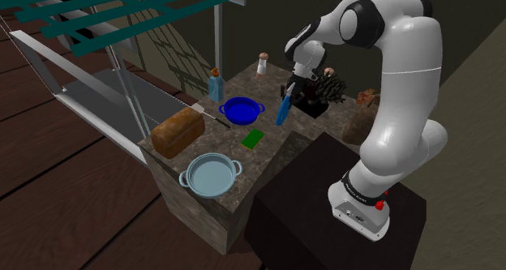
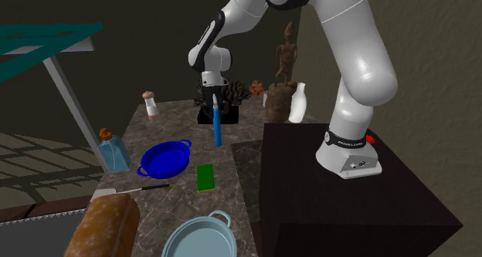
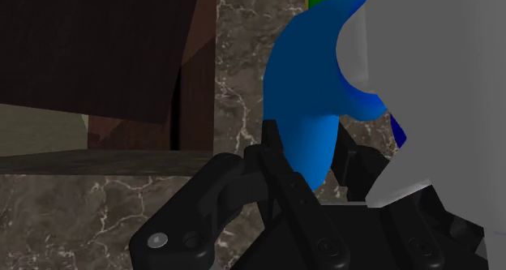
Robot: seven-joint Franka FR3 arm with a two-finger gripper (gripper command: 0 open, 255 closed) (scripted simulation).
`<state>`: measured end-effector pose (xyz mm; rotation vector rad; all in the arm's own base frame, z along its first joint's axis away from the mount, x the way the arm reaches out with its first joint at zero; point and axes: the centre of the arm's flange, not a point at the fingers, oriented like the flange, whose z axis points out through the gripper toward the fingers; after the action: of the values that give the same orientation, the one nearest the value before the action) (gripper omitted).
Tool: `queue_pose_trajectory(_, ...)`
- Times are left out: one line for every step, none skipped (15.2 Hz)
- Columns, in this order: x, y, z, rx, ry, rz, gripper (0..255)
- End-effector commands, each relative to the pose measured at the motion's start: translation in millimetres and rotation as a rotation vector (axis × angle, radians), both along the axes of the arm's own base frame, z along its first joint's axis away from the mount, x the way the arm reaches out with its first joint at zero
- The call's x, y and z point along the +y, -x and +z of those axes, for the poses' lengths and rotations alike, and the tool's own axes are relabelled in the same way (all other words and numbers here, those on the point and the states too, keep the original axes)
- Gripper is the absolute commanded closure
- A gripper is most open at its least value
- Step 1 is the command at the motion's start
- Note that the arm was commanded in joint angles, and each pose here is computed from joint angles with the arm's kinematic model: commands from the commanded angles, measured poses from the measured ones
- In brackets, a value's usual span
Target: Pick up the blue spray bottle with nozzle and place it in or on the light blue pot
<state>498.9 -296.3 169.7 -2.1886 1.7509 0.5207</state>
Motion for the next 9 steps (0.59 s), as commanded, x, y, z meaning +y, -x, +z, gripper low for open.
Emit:
queue_pose_trajectory(1.0,-0.1,9.9,0.000,0.000,0.000,255)
queue_pose_trajectory(1.0,-0.1,15.2,0.000,0.000,0.000,255)
queue_pose_trajectory(1.0,-0.1,20.5,0.000,0.000,0.000,255)
queue_pose_trajectory(1.0,-0.1,25.8,0.000,0.000,0.000,255)
queue_pose_trajectory(1.0,-0.1,31.1,0.000,0.000,0.000,255)
queue_pose_trajectory(1.0,-0.1,36.3,0.000,0.000,0.000,255)
queue_pose_trajectory(1.0,0.0,38.9,0.000,0.000,0.000,255)
queue_pose_trajectory(14.2,-0.2,38.7,0.000,0.000,0.000,255)
queue_pose_trajectory(27.4,-0.4,38.4,0.000,0.000,0.000,255)
